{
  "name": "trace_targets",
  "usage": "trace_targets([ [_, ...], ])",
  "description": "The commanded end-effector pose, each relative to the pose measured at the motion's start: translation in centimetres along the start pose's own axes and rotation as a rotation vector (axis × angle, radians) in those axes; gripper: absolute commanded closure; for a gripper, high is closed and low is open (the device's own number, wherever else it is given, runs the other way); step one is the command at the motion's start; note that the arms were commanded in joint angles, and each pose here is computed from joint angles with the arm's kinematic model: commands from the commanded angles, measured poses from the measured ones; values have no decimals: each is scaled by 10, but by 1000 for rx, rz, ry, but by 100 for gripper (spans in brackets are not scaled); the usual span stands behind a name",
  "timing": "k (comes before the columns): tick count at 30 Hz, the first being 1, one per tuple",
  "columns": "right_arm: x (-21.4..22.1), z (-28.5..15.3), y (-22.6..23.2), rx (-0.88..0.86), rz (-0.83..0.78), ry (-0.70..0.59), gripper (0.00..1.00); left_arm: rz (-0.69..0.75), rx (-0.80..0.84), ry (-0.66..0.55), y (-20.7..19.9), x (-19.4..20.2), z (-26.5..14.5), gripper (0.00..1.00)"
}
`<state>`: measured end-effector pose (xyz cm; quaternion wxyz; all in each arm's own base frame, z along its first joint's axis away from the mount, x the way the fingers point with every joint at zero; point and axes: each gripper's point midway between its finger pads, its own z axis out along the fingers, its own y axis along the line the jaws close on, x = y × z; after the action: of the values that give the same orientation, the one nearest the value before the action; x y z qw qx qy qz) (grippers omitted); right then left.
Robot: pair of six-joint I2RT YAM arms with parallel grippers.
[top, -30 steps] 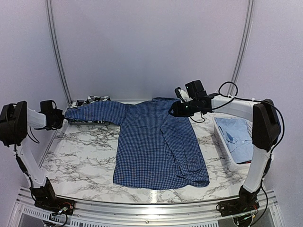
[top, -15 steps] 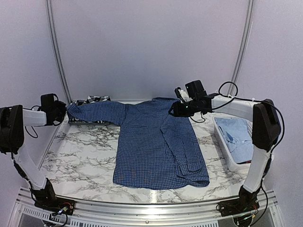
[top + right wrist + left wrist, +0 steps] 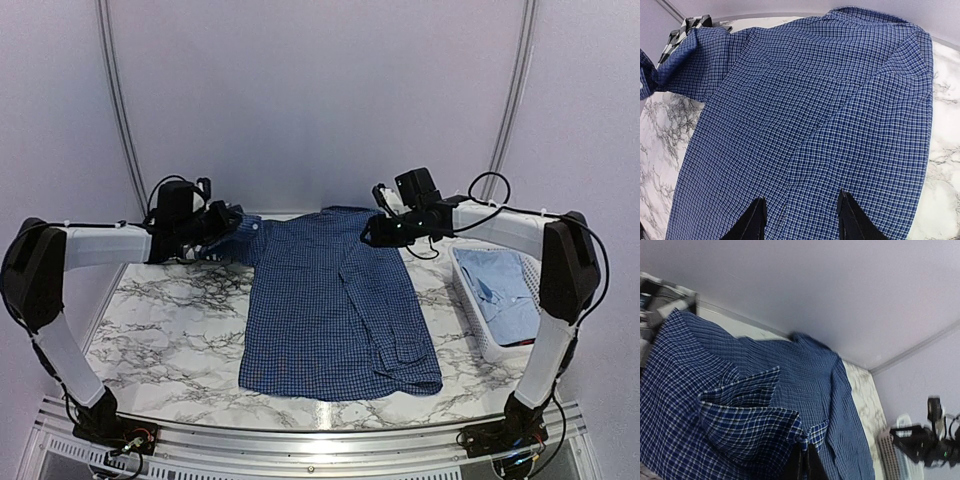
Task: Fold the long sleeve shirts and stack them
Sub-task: Fold the sleeve of the 1/3-folded shirt.
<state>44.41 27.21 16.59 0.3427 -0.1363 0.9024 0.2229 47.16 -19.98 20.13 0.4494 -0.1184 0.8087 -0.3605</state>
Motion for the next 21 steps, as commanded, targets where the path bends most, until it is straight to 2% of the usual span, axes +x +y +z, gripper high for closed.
trace_targets([
  [1,-1,-12,9,-17,-23,-12,55,171,99,264,-33,90,21,100],
  [6,12,-11,12,-38,-17,15,56,266,143,429,-58,170,31,100],
  [11,27,-9,28,-67,-38,44,55,351,160,512,-73,215,33,100],
  [15,39,-5,40,-84,-55,72,55,421,159,549,-80,234,32,100],
  [21,52,4,59,-110,-95,103,53,474,118,556,-69,235,22,97],
])
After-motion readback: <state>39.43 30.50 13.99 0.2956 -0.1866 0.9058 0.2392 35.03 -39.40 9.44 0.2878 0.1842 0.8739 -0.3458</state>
